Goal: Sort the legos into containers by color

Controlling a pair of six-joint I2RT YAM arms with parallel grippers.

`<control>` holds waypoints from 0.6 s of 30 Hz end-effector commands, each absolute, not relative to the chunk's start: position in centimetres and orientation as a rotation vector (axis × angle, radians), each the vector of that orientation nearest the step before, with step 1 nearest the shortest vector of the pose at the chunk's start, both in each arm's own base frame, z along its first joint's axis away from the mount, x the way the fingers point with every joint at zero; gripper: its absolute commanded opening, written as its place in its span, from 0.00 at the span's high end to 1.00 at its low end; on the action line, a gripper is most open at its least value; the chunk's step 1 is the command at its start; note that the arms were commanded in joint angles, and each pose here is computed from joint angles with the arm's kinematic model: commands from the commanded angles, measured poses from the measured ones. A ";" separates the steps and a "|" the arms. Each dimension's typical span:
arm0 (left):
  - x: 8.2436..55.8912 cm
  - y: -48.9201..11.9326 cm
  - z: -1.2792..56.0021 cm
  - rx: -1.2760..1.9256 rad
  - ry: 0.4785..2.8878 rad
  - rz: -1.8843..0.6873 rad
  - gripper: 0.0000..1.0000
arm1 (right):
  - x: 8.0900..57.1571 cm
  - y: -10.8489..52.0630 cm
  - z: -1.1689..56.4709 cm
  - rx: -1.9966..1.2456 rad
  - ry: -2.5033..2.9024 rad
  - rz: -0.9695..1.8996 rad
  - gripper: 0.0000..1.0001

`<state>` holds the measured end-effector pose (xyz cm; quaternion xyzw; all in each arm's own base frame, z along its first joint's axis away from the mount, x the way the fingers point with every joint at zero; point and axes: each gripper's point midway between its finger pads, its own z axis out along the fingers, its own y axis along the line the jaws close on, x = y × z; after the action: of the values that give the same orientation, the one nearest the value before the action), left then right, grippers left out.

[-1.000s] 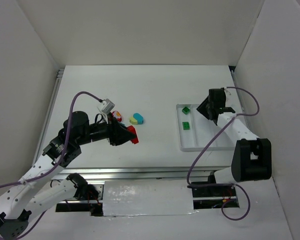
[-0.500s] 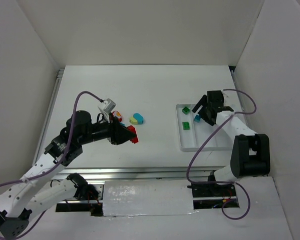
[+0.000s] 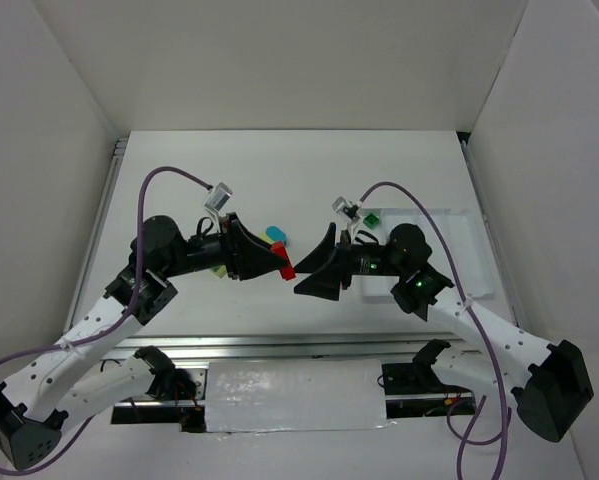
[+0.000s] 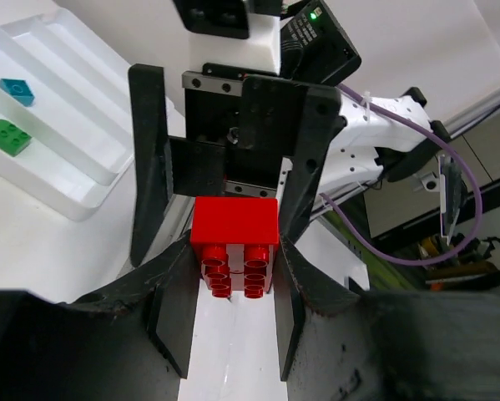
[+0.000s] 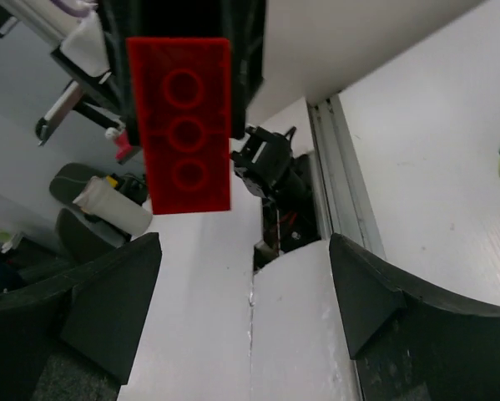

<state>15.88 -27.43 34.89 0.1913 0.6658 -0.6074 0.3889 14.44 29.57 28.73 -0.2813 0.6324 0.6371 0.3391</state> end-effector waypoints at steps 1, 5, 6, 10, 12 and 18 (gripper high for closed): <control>14.4 -27.7 37.3 0.547 1.567 -1.648 1.00 | 12.6 29.6 33.1 -0.755 1.402 1.738 0.12; 14.1 -27.7 36.9 0.549 1.577 -1.664 1.00 | 11.5 30.3 34.7 -0.806 1.329 1.782 0.21; 14.1 -27.7 36.8 0.547 1.581 -1.662 1.00 | 11.3 30.5 34.8 -0.816 1.325 1.790 0.22; 14.0 -27.6 36.7 0.551 1.575 -1.659 1.00 | 11.0 31.5 35.5 -0.823 1.312 1.814 0.28; 14.0 -27.5 36.3 0.552 1.587 -1.653 1.00 | 11.1 31.9 36.1 -0.820 1.301 1.820 0.38; 14.3 -27.4 35.6 0.555 1.613 -1.601 1.00 | 11.5 32.4 36.1 -0.808 1.315 1.808 1.00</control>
<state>14.75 -27.58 34.72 0.2001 0.6504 -0.6320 0.3709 11.56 32.31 32.42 -0.3006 0.5597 0.6997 0.3269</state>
